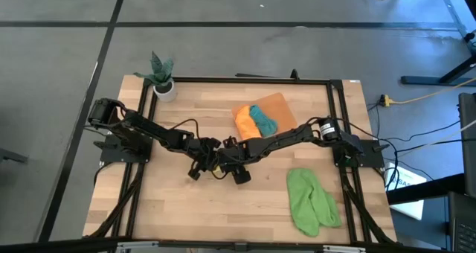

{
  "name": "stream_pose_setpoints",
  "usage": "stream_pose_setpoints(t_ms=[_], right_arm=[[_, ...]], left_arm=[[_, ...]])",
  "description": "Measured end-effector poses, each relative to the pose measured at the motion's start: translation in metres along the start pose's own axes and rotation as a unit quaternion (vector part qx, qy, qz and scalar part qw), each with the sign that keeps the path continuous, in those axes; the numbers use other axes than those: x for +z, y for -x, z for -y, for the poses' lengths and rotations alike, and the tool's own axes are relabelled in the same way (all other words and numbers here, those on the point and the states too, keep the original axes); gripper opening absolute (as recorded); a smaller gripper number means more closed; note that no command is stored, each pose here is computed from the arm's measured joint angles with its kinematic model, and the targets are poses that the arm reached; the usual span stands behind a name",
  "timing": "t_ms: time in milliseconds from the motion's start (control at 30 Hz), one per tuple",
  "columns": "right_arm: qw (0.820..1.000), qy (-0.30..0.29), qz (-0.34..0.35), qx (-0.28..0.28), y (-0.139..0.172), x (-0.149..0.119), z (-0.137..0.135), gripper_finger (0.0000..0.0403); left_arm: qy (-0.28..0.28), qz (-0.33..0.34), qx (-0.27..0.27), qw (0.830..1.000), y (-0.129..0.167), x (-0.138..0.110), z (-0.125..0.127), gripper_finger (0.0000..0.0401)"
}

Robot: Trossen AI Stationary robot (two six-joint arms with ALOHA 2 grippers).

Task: Roll microfiber towels into tight, uniform cylinder then place into a basket
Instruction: Roll the yellow microfiber towel

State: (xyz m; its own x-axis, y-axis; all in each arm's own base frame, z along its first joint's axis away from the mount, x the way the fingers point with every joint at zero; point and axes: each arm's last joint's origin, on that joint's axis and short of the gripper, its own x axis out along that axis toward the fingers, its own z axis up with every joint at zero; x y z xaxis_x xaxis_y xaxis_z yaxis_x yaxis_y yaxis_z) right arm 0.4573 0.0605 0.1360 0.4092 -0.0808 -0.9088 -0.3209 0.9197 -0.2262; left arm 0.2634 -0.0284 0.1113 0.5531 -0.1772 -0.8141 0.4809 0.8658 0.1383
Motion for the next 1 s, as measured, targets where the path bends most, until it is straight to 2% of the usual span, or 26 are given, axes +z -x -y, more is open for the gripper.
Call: stream_pose_setpoints(t_ms=[267,433,633,833,1000], right_arm=[[1.0,-0.011,-0.015,-0.002,-0.009,-0.004,0.002,0.0246],[0.999,-0.015,-0.033,-0.002,-0.02,-0.009,0.0,0.0227],[0.999,-0.041,-0.034,-0.009,-0.021,-0.009,0.0,0.016],[0.998,-0.047,-0.037,-0.019,-0.022,-0.009,0.001,0.0039],[0.997,-0.062,-0.036,-0.018,-0.021,-0.008,0.001,0.0032]], left_arm=[[-0.001,0.003,-0.009,1.0,0.0,0.0,0.001,0.0108],[-0.003,0.003,-0.01,1.0,0.0,-0.001,0.001,0.0108],[-0.006,0.003,-0.011,1.0,0.0,-0.001,0.001,0.0108],[-0.005,0.003,-0.01,1.0,0.0,-0.001,0.001,0.0108],[-0.001,0.002,0.003,1.0,0.004,0.001,0.0,0.0108]])
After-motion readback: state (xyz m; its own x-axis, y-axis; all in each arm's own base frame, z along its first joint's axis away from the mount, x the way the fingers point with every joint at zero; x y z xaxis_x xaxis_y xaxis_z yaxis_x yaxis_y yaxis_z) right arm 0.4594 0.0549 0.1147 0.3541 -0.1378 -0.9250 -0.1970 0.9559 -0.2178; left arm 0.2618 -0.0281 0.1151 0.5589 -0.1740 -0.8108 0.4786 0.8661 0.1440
